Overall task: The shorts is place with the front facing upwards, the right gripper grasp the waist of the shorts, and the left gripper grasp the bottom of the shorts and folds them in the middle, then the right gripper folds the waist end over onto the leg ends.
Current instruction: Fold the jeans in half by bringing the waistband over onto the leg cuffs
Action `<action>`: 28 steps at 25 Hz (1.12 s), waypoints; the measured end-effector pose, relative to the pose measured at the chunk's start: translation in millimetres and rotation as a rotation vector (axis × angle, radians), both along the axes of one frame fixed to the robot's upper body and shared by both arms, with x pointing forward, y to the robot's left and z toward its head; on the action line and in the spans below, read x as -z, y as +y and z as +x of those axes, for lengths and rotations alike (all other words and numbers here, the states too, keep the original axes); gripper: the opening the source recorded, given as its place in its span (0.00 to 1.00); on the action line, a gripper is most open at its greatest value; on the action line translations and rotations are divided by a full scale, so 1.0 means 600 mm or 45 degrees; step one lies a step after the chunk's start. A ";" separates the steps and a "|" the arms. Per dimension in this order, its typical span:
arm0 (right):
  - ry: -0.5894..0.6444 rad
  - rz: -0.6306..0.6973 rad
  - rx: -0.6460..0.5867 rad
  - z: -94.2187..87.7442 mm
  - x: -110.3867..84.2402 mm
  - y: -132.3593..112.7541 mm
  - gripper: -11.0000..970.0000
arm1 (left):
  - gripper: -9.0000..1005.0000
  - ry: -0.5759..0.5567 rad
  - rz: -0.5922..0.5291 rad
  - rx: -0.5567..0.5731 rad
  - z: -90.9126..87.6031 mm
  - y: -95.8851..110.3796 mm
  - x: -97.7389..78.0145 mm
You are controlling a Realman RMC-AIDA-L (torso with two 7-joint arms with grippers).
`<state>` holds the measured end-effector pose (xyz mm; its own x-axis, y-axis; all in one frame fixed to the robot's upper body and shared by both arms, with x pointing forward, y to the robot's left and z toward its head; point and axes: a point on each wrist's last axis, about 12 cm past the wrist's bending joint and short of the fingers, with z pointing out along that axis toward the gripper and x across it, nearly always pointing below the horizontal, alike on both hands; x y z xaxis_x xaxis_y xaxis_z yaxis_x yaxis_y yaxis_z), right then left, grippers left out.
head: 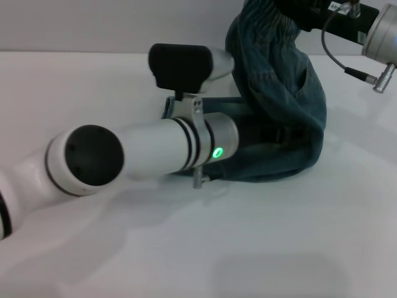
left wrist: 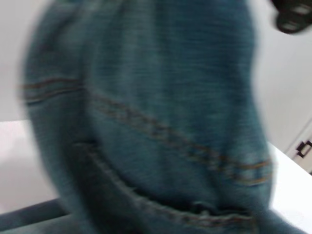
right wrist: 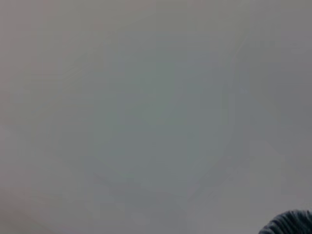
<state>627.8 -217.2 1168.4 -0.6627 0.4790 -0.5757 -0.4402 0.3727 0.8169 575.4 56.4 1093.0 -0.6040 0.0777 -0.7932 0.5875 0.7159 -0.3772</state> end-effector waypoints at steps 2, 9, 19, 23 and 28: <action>0.002 0.001 0.009 -0.001 0.002 -0.004 0.01 | 0.84 0.008 -0.001 -0.006 0.000 0.010 0.001; 0.003 0.004 0.036 -0.001 0.004 -0.012 0.01 | 0.84 0.003 -0.017 -0.005 -0.007 0.037 -0.005; 0.025 0.018 0.087 -0.006 0.016 -0.031 0.01 | 0.84 -0.025 0.004 -0.046 -0.013 0.072 -0.005; 0.028 0.019 0.090 -0.006 0.017 -0.032 0.01 | 0.84 -0.052 0.033 -0.061 -0.006 0.085 -0.007; 0.039 0.012 0.085 -0.007 0.022 -0.030 0.01 | 0.84 -0.188 0.073 -0.252 0.019 0.133 -0.008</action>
<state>623.8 -235.1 1155.1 -0.6463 0.5283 -0.5507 -0.3892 0.3925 0.8334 586.7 136.0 1097.9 -0.4895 0.0168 -0.8718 0.4796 0.8402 -0.2531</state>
